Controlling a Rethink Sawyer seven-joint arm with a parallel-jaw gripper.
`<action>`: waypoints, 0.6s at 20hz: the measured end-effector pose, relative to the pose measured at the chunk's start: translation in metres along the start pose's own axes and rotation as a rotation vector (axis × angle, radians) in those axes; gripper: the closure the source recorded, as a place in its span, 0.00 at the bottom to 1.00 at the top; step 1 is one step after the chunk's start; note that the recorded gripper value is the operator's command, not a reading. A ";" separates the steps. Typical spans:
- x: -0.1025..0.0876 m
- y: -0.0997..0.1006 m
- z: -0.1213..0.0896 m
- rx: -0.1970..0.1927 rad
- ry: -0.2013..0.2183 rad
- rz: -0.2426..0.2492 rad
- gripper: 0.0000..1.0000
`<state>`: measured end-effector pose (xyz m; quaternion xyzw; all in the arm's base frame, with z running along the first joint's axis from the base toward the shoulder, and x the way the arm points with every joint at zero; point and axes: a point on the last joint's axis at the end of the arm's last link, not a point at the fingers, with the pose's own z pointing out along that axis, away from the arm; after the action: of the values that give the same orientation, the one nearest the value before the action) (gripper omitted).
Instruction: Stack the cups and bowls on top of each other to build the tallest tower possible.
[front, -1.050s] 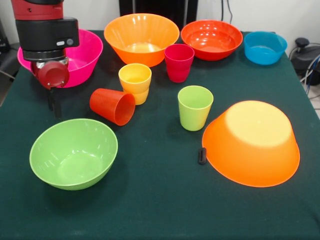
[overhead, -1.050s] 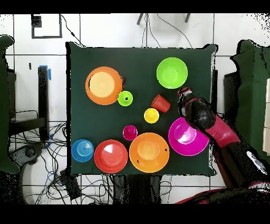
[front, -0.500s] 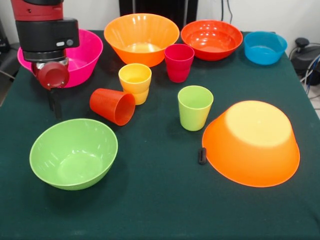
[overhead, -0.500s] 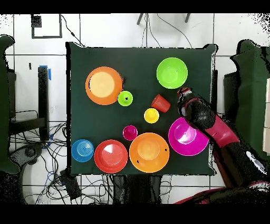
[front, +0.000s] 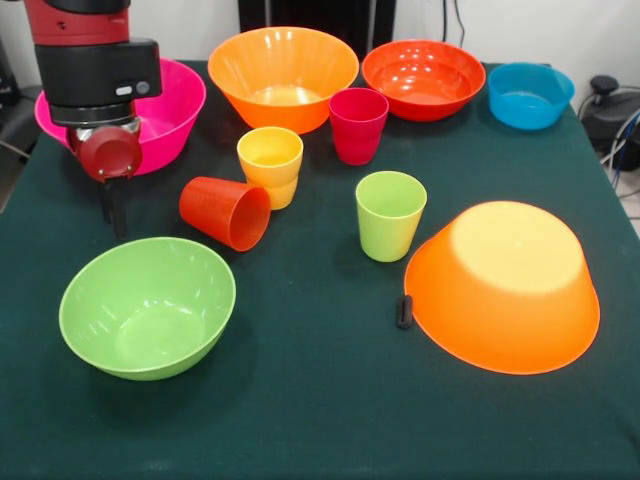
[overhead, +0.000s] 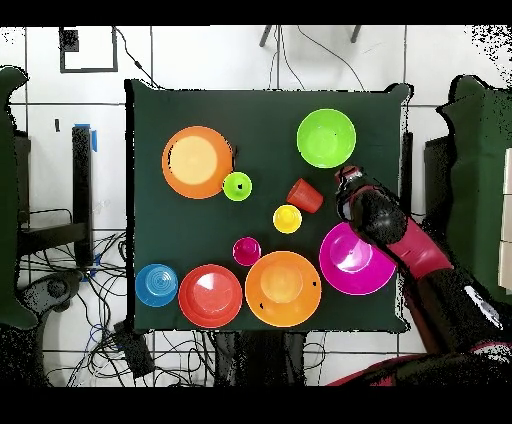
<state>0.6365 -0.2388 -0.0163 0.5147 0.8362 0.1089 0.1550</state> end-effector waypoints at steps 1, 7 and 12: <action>0.000 0.001 0.000 0.000 0.000 0.000 0.00; 0.005 0.006 0.001 -0.002 0.004 -0.006 0.00; 0.007 0.009 0.002 -0.004 0.005 -0.011 0.00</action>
<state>0.6418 -0.2285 -0.0158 0.5094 0.8393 0.1108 0.1546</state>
